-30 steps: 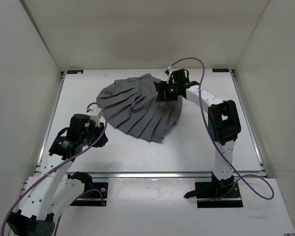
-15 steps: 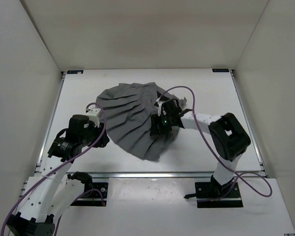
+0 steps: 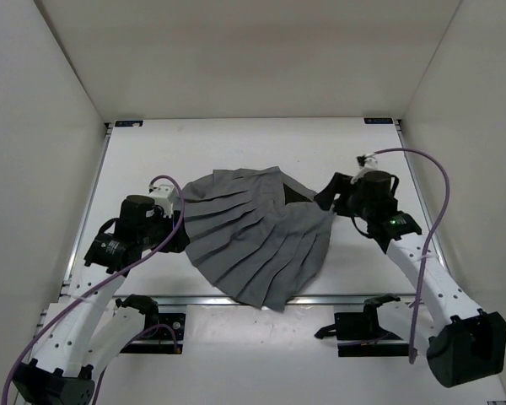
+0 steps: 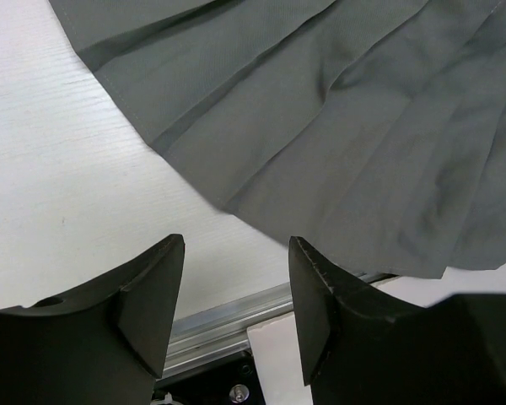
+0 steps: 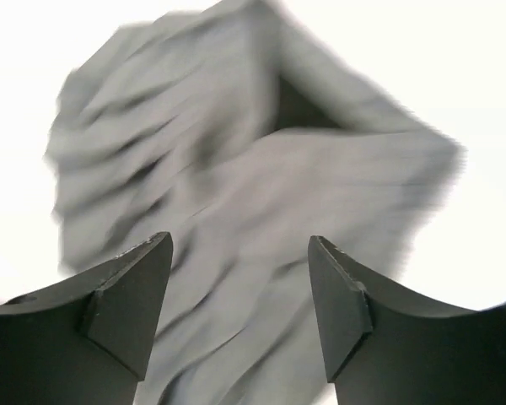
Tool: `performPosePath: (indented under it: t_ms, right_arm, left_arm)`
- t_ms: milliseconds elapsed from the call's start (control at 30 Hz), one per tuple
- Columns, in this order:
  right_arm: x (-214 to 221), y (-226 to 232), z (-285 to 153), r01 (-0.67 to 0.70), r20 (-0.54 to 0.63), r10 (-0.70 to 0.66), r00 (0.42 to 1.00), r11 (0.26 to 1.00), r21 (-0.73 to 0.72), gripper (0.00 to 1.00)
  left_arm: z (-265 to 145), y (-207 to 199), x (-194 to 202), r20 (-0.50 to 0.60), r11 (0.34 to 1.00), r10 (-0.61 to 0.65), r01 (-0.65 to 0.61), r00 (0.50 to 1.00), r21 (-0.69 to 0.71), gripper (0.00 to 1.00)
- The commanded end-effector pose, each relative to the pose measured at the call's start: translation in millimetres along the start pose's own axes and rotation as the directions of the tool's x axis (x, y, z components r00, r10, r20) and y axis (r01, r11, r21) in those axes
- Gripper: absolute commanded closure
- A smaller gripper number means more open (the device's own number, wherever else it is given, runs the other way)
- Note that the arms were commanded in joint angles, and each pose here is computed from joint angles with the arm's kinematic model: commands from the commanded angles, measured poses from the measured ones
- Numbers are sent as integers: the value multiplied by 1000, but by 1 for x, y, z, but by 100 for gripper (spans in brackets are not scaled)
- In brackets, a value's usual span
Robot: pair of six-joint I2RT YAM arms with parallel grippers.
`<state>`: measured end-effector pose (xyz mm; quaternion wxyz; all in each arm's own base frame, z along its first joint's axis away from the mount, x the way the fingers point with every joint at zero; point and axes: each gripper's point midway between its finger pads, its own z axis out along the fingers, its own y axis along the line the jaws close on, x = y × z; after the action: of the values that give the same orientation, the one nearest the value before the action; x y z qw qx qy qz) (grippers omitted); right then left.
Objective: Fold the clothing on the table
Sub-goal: Flatten the skirt out
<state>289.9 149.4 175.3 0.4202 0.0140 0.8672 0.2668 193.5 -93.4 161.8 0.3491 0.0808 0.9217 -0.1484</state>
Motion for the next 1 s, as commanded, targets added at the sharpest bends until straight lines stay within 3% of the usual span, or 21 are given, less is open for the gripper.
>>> performPosePath:
  t_ms: [0, 67, 233, 400, 633, 967]
  right_arm:
    - [10, -77, 2, -134, 4, 138, 990, 953, 270, 36]
    - [16, -99, 8, -147, -17, 162, 987, 931, 334, 34]
    - [21, -118, 32, -117, -63, 153, 986, 916, 385, 31]
    - [30, -131, 58, -96, -121, 163, 979, 899, 428, 30]
    - [25, -135, 78, -91, -114, 156, 981, 893, 442, 30]
    - [-3, -109, 75, -118, -68, 151, 986, 929, 350, 30]
  left_arm:
    - [-6, -5, -8, 35, 1000, 11, -12, 999, 20, 37]
    - [-6, -3, -8, 38, 1000, 7, -8, 999, 13, 37]
    - [-6, -4, -9, 39, 1000, 14, -14, 999, 17, 24]
    - [-6, -3, -7, 39, 1000, 4, -4, 999, 12, 22]
    - [-7, -3, -10, 45, 1000, 2, -3, 999, 11, 22]
    - [-4, -1, -8, 26, 1000, 0, -1, 1000, 9, 21]
